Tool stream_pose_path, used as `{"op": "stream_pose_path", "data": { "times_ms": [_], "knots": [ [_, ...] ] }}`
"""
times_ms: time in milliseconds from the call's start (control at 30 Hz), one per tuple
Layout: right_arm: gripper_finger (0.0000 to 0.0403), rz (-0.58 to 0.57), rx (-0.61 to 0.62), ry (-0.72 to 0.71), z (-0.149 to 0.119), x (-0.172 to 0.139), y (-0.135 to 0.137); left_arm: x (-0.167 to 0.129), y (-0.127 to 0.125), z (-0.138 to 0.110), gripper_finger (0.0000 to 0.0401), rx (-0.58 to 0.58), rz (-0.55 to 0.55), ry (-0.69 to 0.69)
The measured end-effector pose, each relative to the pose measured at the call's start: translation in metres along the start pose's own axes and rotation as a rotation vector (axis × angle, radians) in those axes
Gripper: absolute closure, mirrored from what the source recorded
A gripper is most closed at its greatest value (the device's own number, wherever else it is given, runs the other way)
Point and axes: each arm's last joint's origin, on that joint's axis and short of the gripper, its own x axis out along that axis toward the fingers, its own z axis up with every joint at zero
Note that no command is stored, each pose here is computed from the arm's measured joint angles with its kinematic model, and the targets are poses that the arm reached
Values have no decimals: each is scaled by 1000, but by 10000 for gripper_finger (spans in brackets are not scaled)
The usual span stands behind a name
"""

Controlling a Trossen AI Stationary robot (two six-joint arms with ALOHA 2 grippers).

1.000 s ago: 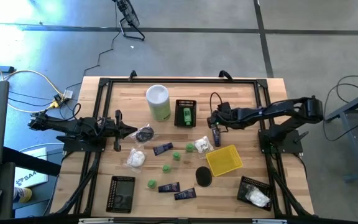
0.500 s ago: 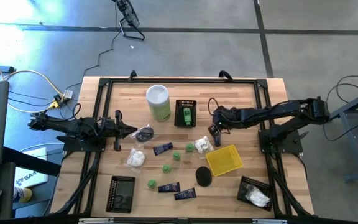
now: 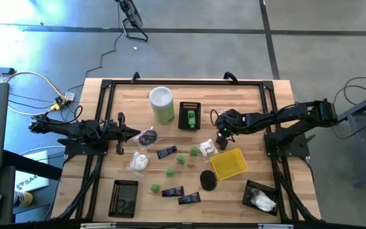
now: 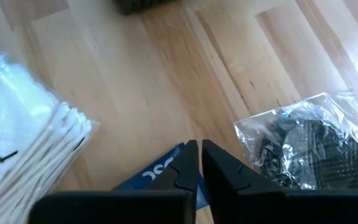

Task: Pick & Place Travel size toiletries
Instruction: Put the black hair brush into the bottom left black bin

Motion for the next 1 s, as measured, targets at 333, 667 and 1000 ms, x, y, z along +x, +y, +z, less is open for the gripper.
{"op": "stream_pose_path", "data": {
  "times_ms": [333,667,1000],
  "knots": [
    [257,-58,-16,-15,0,0,-2,0,0,0,398,0,0,1],
    [227,-166,-105,34,-6,19,3,0,0,0,398,0,-1,1],
    [242,-263,-169,7,-6,26,6,0,0,0,398,0,-1,1]
  ]
}}
